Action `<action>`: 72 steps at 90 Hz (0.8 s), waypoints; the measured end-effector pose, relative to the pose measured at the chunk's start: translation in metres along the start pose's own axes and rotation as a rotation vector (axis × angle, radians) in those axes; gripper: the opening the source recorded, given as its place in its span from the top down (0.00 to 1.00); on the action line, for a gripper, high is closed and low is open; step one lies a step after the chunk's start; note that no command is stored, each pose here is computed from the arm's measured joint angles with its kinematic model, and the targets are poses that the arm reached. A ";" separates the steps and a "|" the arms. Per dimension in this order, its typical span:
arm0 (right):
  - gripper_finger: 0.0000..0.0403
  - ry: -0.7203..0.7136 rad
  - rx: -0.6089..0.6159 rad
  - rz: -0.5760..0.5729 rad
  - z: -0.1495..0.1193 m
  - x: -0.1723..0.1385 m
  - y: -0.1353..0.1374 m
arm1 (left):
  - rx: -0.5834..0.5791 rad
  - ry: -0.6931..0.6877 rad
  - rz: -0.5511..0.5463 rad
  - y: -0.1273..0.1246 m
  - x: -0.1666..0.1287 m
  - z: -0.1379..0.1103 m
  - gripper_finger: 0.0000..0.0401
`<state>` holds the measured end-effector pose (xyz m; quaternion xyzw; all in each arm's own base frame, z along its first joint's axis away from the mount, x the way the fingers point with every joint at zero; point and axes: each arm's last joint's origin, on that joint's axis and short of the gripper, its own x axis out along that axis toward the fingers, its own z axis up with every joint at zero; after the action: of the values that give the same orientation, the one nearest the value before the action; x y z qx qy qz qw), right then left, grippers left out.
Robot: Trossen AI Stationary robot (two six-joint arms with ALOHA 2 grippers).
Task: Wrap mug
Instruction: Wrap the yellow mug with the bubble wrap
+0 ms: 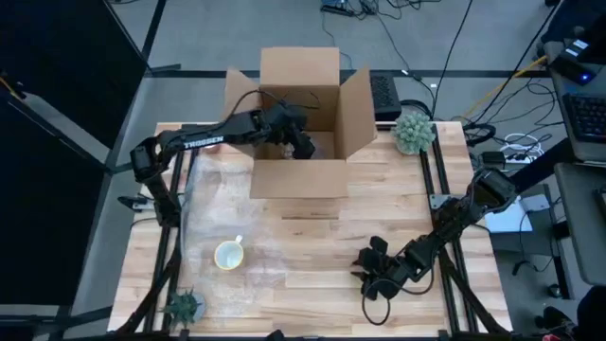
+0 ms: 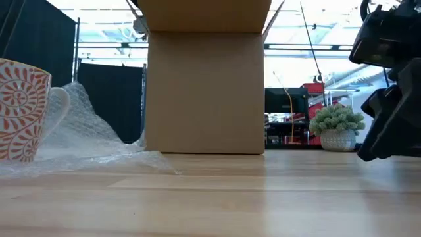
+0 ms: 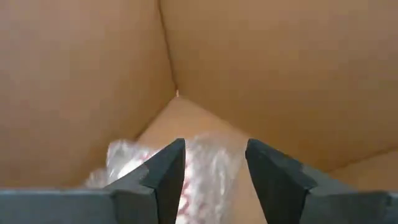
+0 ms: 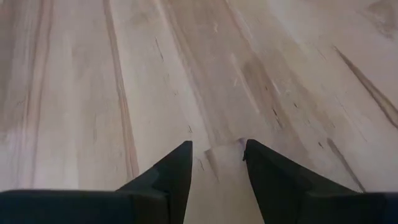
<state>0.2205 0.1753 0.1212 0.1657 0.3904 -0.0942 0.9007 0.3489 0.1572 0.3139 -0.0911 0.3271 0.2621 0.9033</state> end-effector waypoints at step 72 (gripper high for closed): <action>0.66 0.002 -0.032 -0.001 0.000 0.000 0.000 | 0.069 -0.392 -0.178 -0.038 -0.231 0.006 0.60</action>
<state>0.2204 0.1752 0.1210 0.1512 0.3928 -0.0884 0.9028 0.2228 0.0314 0.4661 -0.0356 0.1446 0.1828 0.9718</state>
